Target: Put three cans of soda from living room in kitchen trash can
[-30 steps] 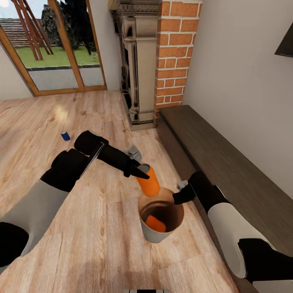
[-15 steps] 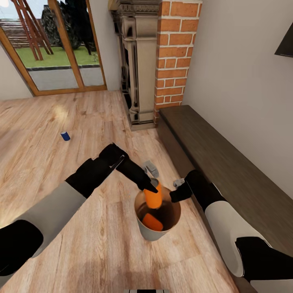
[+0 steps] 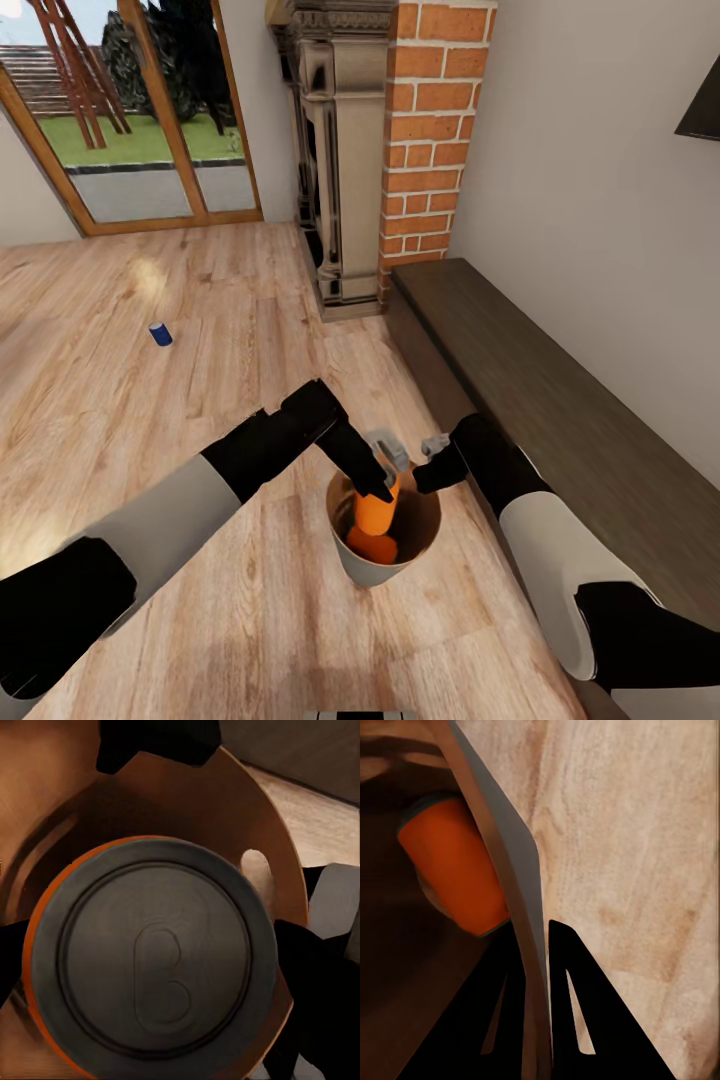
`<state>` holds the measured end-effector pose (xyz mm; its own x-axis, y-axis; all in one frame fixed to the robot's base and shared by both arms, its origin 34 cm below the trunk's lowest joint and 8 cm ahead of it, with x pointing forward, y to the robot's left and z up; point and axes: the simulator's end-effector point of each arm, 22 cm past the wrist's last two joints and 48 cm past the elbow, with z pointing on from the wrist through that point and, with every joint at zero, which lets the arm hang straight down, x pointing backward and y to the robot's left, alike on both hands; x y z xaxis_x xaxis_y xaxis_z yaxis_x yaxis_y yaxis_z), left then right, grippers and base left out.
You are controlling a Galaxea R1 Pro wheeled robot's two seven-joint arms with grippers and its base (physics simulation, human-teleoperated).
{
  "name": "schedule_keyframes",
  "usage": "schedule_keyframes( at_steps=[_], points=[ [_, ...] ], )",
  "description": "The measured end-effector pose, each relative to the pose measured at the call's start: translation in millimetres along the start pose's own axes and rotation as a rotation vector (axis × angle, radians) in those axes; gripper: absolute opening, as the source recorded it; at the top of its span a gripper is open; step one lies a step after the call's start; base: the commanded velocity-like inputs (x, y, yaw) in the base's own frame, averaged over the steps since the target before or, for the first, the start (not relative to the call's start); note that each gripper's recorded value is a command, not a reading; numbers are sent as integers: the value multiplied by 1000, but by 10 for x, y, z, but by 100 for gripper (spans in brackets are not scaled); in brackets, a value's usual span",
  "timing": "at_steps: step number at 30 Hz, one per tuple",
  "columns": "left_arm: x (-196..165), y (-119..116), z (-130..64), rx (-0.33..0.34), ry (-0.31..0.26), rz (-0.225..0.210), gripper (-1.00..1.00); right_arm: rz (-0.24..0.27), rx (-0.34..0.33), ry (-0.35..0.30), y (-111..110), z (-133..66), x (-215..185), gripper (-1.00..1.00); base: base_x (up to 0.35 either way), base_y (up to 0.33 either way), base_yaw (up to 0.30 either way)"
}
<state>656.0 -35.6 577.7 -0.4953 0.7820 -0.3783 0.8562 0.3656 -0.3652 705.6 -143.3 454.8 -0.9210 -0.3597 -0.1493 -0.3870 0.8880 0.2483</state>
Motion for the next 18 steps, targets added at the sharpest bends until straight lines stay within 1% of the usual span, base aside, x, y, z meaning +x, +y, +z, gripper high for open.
schedule_keyframes(
  at_steps=[1,8,9,13,16,18],
  points=[
    [30,21,37,-9,15,-3,-100,1,-2,0,8,0,-2,-100,0,0,0],
    [67,32,81,-16,32,-5,-100,-1,-3,0,19,3,-3,-100,0,0,0],
    [75,31,88,-16,36,-4,-100,-1,-4,0,20,2,-4,-100,0,0,0],
    [183,9,174,-28,83,23,-100,-4,-7,-1,53,9,-14,-100,0,0,0],
    [202,4,191,-31,92,28,-100,-2,-15,-2,87,11,-24,-100,0,0,0],
    [245,28,214,-32,103,19,-100,-3,-14,-2,90,14,-22,-100,0,0,0]
  ],
)
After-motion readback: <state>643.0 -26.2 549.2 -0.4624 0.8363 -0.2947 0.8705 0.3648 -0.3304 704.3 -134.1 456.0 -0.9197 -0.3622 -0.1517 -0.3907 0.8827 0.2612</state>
